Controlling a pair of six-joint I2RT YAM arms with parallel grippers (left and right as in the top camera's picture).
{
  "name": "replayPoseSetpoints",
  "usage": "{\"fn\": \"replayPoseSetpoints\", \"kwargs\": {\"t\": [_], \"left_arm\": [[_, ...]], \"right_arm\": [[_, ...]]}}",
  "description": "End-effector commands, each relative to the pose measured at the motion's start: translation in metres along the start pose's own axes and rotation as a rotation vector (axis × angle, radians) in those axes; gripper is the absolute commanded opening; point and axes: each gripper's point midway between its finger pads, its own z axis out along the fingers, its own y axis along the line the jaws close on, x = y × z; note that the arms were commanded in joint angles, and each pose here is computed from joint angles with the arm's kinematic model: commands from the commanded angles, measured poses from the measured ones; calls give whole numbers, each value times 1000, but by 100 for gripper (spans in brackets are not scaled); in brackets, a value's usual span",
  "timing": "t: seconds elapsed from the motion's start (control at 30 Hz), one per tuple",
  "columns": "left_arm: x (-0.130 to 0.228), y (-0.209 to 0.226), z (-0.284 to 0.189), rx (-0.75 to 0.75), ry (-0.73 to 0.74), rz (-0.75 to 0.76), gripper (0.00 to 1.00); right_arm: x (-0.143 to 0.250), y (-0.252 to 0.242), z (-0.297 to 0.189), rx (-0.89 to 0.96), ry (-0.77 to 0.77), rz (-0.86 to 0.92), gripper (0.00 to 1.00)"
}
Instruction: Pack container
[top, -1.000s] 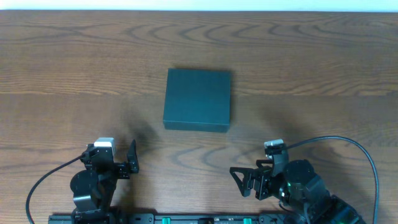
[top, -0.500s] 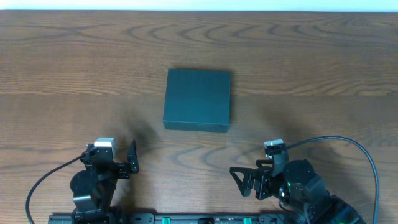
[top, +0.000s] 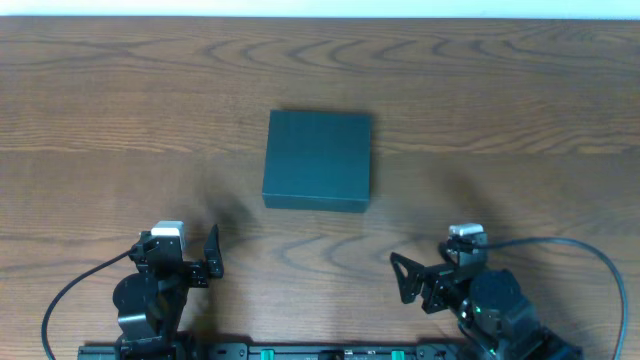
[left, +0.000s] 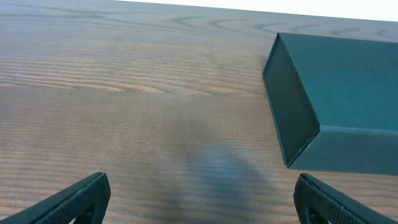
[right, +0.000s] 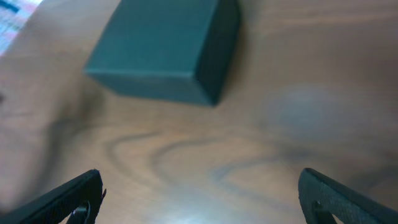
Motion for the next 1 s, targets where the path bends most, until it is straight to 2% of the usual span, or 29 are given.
{"fn": "replayPoseSetpoints", "kwargs": {"t": [0.0,0.2,0.33,0.97], "left_arm": [[7,4,3,-18,11,-12,95],[7,4,3,-18,11,-12,95],[7,4,3,-18,11,-12,95],[7,4,3,-18,11,-12,95]], "right_arm": [[1,-25,8,96,-79,-133,99],[11,-43,27,111,-166,-119,99],[1,-44,21,115,-218,-129,99],[1,-45,22,116,-215,-126,99]]}}
